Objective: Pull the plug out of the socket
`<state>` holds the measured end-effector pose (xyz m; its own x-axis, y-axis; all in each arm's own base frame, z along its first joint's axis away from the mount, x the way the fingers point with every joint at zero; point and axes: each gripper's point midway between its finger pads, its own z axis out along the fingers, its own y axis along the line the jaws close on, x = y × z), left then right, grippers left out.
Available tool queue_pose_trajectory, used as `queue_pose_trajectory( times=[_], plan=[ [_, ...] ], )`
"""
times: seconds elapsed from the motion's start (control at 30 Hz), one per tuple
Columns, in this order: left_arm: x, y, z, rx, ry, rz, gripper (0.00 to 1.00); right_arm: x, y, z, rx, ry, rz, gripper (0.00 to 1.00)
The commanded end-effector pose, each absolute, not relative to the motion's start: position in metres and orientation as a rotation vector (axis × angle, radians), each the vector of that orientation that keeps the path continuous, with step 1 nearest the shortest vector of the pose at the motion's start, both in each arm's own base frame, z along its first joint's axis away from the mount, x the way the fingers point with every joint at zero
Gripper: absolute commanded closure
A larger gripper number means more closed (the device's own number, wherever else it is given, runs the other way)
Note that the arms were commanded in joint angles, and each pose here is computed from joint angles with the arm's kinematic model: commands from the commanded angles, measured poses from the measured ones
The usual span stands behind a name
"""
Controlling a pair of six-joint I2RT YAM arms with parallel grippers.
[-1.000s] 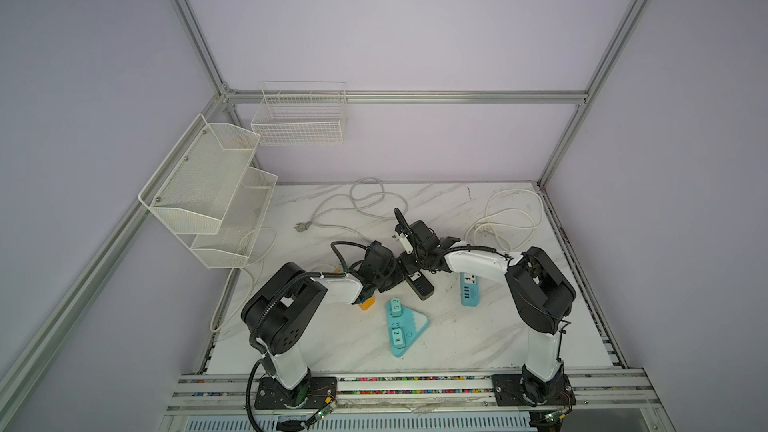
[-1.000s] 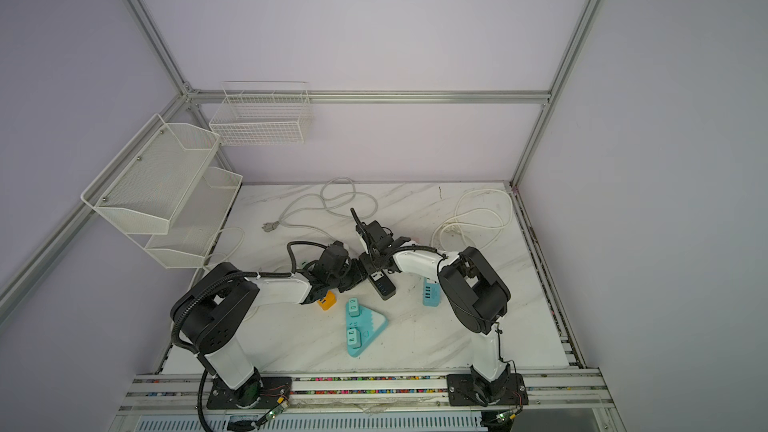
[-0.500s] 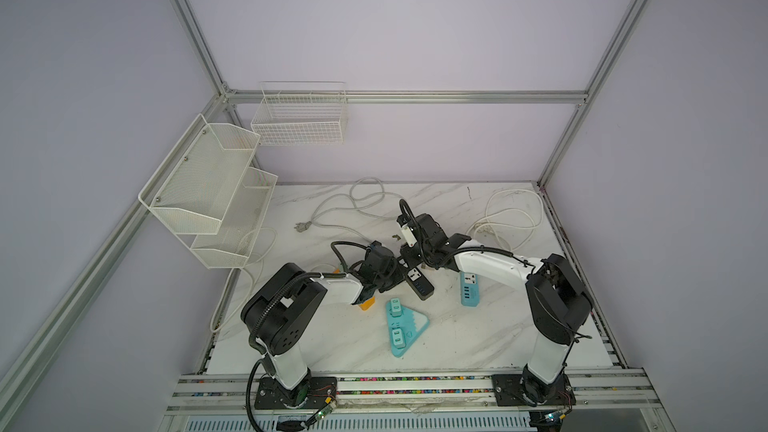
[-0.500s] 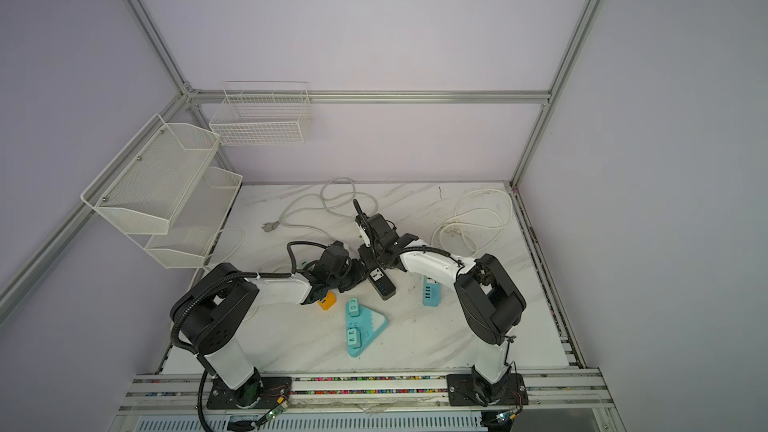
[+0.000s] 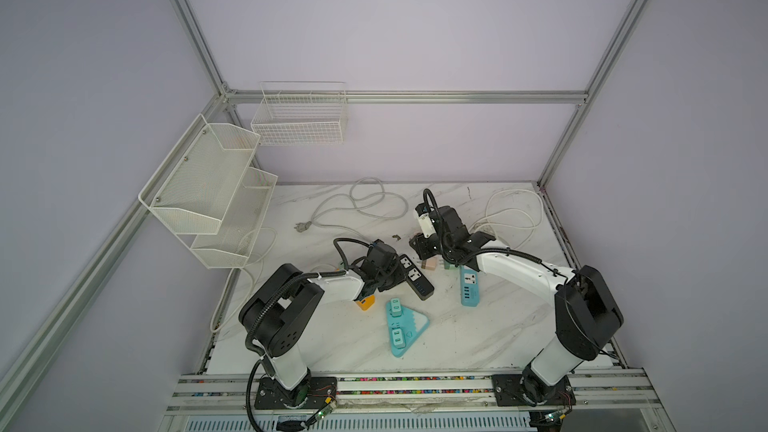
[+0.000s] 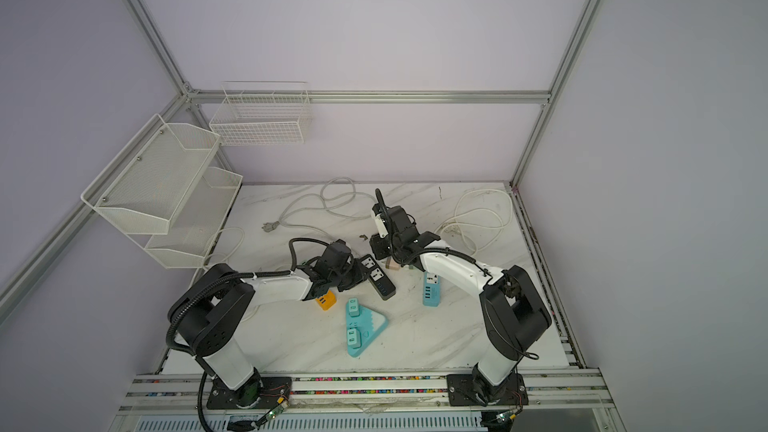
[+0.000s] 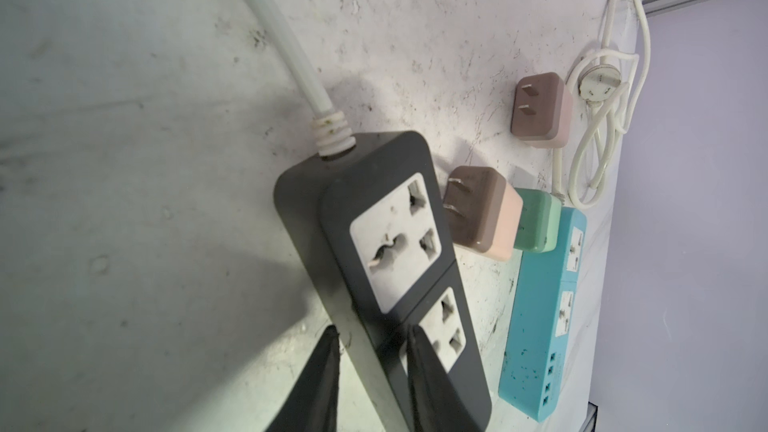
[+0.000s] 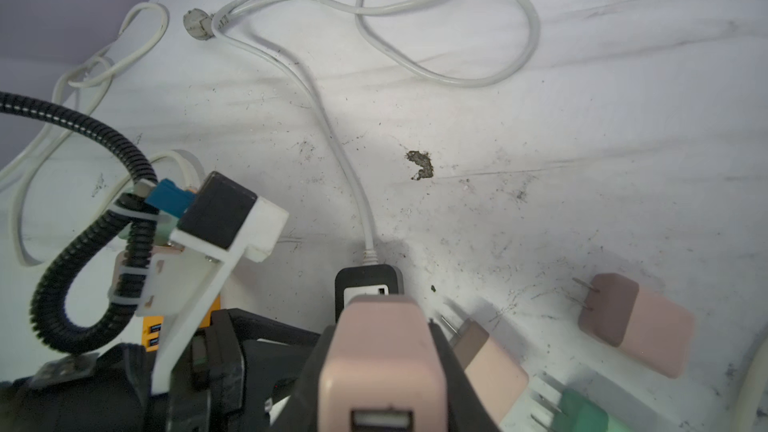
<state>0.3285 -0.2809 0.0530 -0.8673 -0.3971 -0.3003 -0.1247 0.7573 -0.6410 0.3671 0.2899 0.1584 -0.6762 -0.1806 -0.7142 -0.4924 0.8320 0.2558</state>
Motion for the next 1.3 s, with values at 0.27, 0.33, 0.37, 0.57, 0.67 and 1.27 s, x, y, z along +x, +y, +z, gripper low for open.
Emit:
queue_pose_trajectory(
  times=[0.27, 0.33, 0.37, 0.57, 0.67, 1.27],
  plan=[
    [0.338, -0.276, 0.137, -0.302, 2.344, -0.899, 0.66, 0.385, 0.258, 0.177, -0.117, 2.226, 0.769, 0.83],
    [0.335, -0.270, 0.140, -0.309, 2.331, -0.891, 0.66, 0.386, 0.260, 0.175, -0.097, 2.218, 0.815, 0.83],
    [0.333, -0.267, 0.142, -0.308, 2.325, -0.888, 0.65, 0.388, 0.261, 0.173, -0.082, 2.216, 0.831, 0.83],
    [0.321, -0.249, 0.156, -0.301, 2.280, -0.862, 0.60, 0.400, 0.264, 0.157, -0.035, 2.247, 0.874, 0.83],
    [0.317, -0.242, 0.159, -0.293, 2.268, -0.846, 0.58, 0.409, 0.261, 0.148, 0.027, 2.251, 0.911, 0.83],
    [0.304, -0.230, 0.152, -0.274, 2.288, -0.802, 0.46, 0.452, 0.269, 0.095, 0.125, 2.283, 0.967, 0.82]
  ],
)
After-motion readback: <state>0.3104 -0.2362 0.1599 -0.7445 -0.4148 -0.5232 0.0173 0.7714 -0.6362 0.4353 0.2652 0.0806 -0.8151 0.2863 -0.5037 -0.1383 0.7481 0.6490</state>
